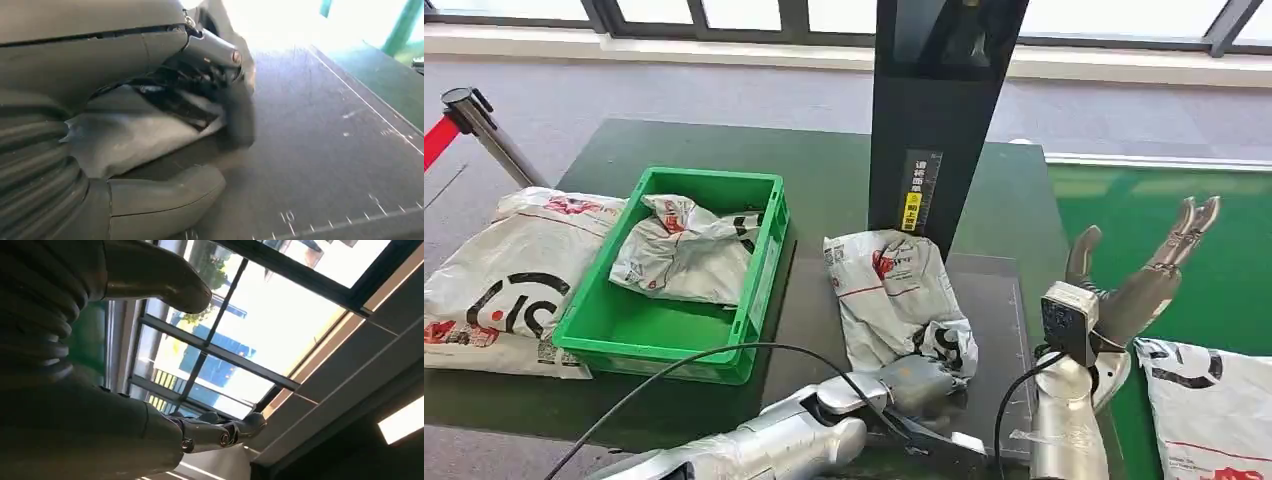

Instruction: Moved the parcel from conveyor to table for the left to box.

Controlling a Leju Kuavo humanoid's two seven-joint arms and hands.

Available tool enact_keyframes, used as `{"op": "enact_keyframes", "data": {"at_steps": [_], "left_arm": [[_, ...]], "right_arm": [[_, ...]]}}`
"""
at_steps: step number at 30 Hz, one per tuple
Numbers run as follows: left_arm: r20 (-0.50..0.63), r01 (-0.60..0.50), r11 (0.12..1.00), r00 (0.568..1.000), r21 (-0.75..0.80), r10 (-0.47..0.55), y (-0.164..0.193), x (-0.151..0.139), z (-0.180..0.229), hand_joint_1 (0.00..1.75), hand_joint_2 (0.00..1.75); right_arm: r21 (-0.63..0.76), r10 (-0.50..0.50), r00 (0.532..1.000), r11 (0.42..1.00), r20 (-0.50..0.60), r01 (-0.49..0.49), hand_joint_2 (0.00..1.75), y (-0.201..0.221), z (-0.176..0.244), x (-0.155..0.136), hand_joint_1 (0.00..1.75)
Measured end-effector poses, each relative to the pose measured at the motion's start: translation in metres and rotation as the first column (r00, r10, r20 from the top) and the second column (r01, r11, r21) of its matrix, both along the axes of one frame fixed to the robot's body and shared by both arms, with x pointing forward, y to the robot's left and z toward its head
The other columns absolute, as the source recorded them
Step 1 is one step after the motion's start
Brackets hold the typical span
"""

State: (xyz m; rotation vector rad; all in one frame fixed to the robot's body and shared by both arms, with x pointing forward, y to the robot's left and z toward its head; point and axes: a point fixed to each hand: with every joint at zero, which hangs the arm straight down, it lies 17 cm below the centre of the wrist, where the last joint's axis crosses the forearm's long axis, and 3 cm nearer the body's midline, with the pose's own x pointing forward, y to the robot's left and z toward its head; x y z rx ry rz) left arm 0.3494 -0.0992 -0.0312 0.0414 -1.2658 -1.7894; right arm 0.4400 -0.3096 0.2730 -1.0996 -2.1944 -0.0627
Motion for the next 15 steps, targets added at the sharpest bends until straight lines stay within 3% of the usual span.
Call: {"op": "enact_keyframes", "data": {"at_steps": [8, 9, 10, 12, 15], "left_arm": [[0.118, -0.023, 1.000, 0.993, 0.006, 0.022, 0.004, 0.015, 0.007, 1.75, 1.75], [0.144, -0.029, 1.000, 0.989, -0.003, 0.029, 0.004, 0.017, 0.009, 0.94, 1.75], [0.167, -0.034, 0.999, 0.985, -0.012, 0.035, 0.004, 0.020, 0.012, 0.00, 1.75], [0.256, -0.056, 0.997, 0.964, -0.062, 0.070, 0.003, 0.030, 0.027, 0.00, 1.75], [0.429, -0.065, 0.969, 0.888, -0.237, 0.165, 0.000, 0.044, 0.069, 0.00, 1.75]], "right_arm": [[0.009, 0.003, 1.000, 1.000, -0.010, -0.003, 1.75, 0.000, -0.005, 0.001, 0.00], [0.009, 0.003, 1.000, 1.000, -0.012, -0.003, 1.75, 0.000, -0.005, 0.001, 0.00], [0.009, 0.003, 1.000, 1.000, -0.013, -0.003, 1.75, 0.000, -0.005, 0.001, 0.00], [0.003, 0.003, 1.000, 1.000, -0.015, -0.003, 1.75, 0.001, -0.006, 0.001, 0.00], [-0.001, 0.001, 1.000, 1.000, -0.026, -0.001, 1.75, 0.000, -0.011, -0.002, 0.00]]}}
